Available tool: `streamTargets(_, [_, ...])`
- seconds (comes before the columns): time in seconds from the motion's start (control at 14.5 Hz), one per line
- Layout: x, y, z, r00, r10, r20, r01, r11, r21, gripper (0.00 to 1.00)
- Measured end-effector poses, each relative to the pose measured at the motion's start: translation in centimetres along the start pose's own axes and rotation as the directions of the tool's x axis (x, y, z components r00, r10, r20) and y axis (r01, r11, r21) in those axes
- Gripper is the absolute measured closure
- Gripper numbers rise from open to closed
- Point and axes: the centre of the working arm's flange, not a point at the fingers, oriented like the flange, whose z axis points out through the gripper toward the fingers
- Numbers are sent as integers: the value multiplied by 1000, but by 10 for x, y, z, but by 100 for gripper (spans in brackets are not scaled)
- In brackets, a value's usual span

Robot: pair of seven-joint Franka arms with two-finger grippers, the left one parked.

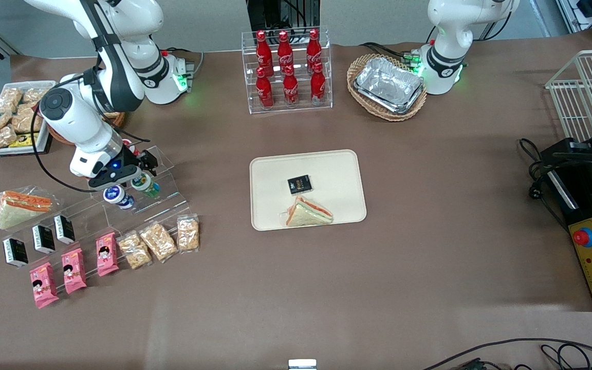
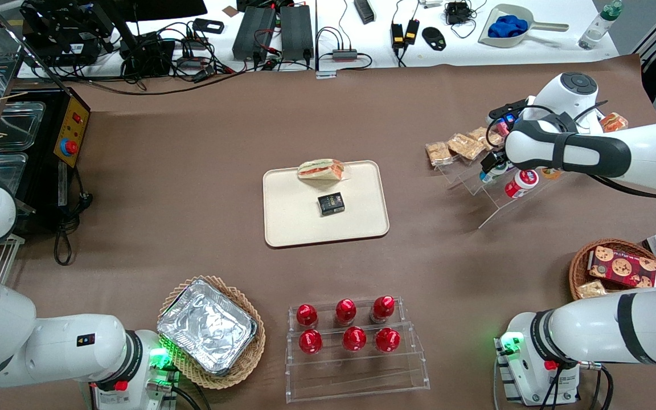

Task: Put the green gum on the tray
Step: 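Lower the right gripper onto the green-capped gum bottle and close it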

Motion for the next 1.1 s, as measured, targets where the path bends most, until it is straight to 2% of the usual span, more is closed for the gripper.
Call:
streamTargets(0.34, [-2,-5,16,999,42,17,-42,999,2,0])
streamTargets(0.55, [-2,-7,23,998,60,28,-60,998,3,6])
streamTargets(0.62, [-2,-7,24,998,62,29,-62,998,3,13])
streamTargets(0.76, [-2,-7,24,997,66,29,-66,998,3,36])
streamTargets(0.83, [-2,-7,24,997,67,30,-67,998,3,44])
streamTargets(1.1, [-1,-7,24,997,69,28,-69,998,3,48])
